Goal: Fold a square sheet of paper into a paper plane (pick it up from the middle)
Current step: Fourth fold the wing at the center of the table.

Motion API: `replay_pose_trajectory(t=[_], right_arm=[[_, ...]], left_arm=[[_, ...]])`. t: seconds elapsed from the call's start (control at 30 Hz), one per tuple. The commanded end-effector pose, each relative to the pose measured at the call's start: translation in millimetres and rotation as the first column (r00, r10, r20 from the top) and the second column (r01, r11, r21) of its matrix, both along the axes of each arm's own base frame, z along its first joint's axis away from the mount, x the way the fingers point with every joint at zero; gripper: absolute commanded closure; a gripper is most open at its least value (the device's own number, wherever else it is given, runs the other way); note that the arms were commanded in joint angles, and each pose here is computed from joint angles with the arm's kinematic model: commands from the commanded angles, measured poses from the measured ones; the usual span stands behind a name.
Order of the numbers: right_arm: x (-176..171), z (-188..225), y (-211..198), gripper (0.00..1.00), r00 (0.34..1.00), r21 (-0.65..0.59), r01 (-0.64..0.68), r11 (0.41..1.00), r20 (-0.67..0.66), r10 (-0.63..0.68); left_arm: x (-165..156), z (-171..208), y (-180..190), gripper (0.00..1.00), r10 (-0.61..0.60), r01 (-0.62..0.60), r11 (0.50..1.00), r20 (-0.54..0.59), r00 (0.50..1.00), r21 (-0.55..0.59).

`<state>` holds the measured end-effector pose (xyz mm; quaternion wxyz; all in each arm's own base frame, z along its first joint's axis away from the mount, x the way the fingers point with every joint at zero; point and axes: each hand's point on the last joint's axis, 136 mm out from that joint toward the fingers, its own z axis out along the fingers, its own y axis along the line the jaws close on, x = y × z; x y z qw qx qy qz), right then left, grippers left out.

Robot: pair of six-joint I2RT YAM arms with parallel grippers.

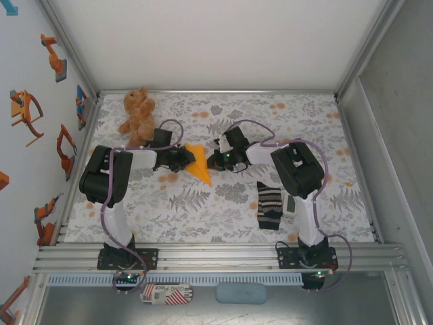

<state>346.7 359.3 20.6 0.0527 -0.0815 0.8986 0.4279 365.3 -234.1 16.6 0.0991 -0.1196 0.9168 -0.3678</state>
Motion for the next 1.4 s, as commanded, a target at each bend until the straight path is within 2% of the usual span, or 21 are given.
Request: replay_pose_trajectory(t=[0.0,0.43,0.77,1.1,1.37], right_arm=[[-18,-37,-14,1.0,0.995,-0.099,-0.019,0.995,-0.094,0.01],[-23,-47,-23,1.0,0.996,-0.193,-0.023,0.981,-0.094,0.005],[-4,-3,-10,0.93,1.0,-0.114,0.024,0.993,-0.001,-0.024],[12,34,-12,0.83,0.993,-0.052,0.099,0.994,0.077,-0.095],[14,59,-3,0.87,0.988,0.031,0.068,0.997,0.133,-0.072]], left_arm=[[-8,-16,7,0.86,-0.002,0.004,0.998,-0.038,0.999,0.06],[-8,-17,9,0.87,-0.002,0.005,0.997,-0.046,0.999,0.071],[-15,-31,22,0.87,0.016,0.002,0.986,-0.107,0.994,0.165],[-20,-38,27,0.86,0.023,0.005,0.98,-0.137,0.99,0.198],[-22,-43,29,0.86,0.034,0.0,0.977,-0.154,0.988,0.213]])
